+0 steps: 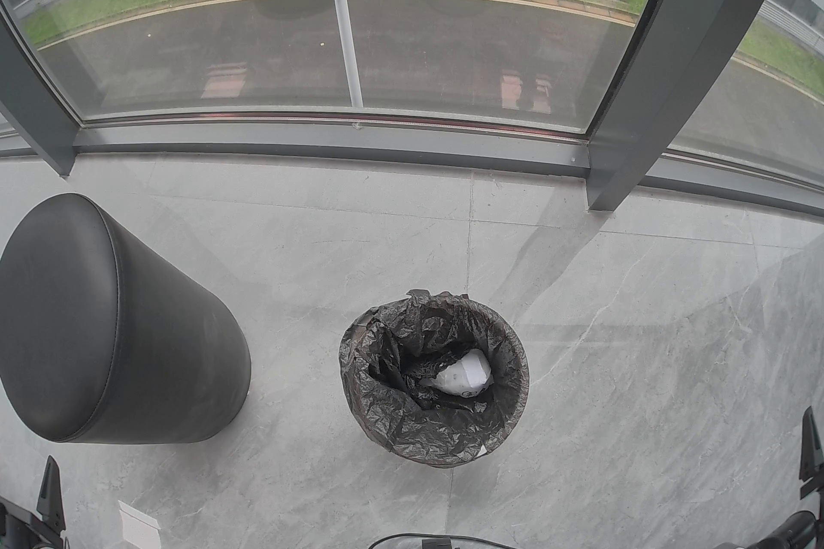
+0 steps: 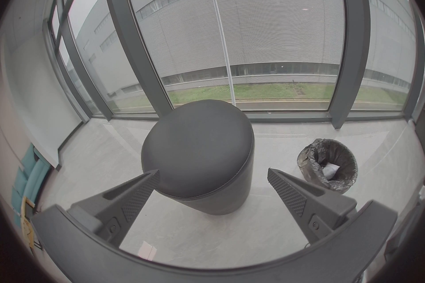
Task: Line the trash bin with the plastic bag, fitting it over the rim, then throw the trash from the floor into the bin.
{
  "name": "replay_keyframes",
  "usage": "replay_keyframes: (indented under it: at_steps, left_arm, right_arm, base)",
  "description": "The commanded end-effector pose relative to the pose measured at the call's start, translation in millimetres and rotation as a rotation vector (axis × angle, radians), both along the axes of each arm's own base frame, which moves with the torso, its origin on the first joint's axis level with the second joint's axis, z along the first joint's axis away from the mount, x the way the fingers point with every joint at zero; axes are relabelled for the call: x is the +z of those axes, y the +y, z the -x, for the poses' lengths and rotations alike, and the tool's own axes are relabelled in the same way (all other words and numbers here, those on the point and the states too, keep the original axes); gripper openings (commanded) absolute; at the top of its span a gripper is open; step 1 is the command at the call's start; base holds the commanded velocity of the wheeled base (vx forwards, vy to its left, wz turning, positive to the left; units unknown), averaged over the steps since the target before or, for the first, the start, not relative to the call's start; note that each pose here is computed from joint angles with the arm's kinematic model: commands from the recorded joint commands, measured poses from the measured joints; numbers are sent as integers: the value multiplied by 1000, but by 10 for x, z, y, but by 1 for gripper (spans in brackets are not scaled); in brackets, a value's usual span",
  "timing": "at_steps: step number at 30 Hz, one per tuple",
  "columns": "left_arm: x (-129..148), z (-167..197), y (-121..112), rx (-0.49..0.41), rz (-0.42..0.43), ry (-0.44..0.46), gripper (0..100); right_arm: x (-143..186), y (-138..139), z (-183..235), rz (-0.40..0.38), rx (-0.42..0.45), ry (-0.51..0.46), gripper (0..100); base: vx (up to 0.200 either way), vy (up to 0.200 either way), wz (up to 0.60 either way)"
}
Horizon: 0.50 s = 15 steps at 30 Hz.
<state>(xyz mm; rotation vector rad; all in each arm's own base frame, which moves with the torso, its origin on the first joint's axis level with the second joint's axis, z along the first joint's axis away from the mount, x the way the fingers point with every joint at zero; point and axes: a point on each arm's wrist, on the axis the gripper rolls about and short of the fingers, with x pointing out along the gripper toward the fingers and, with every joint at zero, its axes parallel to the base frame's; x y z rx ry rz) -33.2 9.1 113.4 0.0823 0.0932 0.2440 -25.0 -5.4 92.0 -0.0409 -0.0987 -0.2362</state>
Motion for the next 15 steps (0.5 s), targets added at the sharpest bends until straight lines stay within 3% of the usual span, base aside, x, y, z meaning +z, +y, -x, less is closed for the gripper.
replay_keyframes:
  at_steps: [1, 3, 7, 11, 15]
  left_arm:
    - [-94, 54, -27, 61, -43, -29, 100]
    - [-129, 46, -26, 57, -36, -26, 100]
    - [-234, 20, -26, 52, -33, -4, 100]
    - [-307, -57, -38, -7, 9, -72, 100]
    - [-324, -84, -50, -60, 86, -120, 100]
  right_arm:
    - [-102, 29, -10, -30, 133, 57, 100]
    - [-99, 39, -10, -63, 180, 53, 100]
    - [-99, 38, -10, -66, 178, 52, 100]
    - [-99, 19, -8, -55, 89, 52, 100]
    - [-102, -4, -7, 5, -17, 58, 100]
  base:
    - [0, 0, 0]
    - [0, 0, 0]
    - [0, 0, 0]
    - [0, 0, 0]
    - [0, 0, 0]
